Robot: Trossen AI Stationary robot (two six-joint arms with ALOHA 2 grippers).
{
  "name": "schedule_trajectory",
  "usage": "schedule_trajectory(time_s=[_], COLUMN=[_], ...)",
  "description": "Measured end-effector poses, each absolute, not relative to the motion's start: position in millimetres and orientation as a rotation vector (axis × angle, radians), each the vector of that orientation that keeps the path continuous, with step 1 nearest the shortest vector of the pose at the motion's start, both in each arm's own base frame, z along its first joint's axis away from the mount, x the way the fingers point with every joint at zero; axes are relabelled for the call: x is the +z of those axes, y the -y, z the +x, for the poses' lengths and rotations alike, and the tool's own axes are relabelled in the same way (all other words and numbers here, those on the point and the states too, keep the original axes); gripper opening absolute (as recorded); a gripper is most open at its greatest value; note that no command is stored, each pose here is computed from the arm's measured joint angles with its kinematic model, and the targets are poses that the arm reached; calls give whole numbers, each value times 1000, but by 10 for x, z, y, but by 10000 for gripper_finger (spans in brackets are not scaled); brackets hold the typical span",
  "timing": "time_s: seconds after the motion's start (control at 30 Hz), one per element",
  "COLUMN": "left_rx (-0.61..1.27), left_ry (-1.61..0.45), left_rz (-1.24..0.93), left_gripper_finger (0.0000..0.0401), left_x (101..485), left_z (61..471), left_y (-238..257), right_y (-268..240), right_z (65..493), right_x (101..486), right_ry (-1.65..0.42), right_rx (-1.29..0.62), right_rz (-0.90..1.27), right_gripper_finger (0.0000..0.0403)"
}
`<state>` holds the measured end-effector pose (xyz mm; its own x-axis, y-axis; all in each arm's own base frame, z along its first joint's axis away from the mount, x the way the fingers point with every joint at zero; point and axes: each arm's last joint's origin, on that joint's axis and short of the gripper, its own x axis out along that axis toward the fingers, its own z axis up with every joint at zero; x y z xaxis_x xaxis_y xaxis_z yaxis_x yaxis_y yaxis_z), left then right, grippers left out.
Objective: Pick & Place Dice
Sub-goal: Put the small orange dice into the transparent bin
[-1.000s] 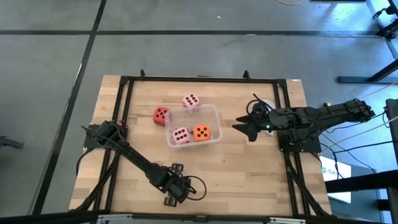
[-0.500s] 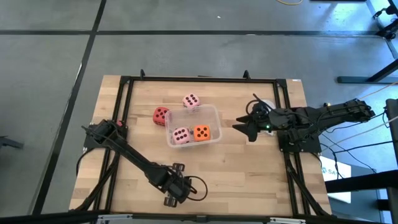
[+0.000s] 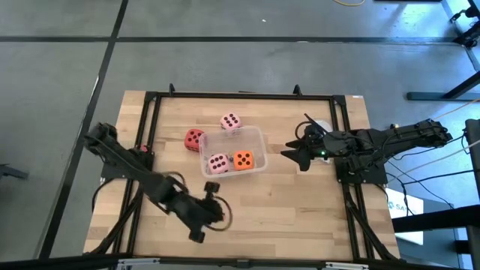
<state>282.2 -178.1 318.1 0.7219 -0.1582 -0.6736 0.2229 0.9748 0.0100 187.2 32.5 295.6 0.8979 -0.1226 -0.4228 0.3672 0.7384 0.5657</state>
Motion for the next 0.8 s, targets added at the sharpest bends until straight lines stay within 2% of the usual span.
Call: schedule_trajectory(time_s=[0.17,0.27,0.37,0.53,0.8], left_rx=[-44,118,183,182,194], left_ry=[-540,-443,-383,-403,-557], left_rz=[129,60,15,-71,-200], left_gripper_finger=[6,6,6,6,6], left_x=[3586,3779,3924,3994,3875], left_z=[2629,2549,2500,2513,2606], left_y=[1553,1349,1146,783,142], right_y=[-325,-324,-323,-317,-310], right_z=[1872,1872,1872,1873,1874], right_x=[2956,2956,2956,2956,2957], right_ry=[-375,-374,-377,-384,-378], right_rx=[-276,-277,-273,-261,-275], right_rz=[691,685,658,587,578], right_gripper_finger=[285,285,285,285,285])
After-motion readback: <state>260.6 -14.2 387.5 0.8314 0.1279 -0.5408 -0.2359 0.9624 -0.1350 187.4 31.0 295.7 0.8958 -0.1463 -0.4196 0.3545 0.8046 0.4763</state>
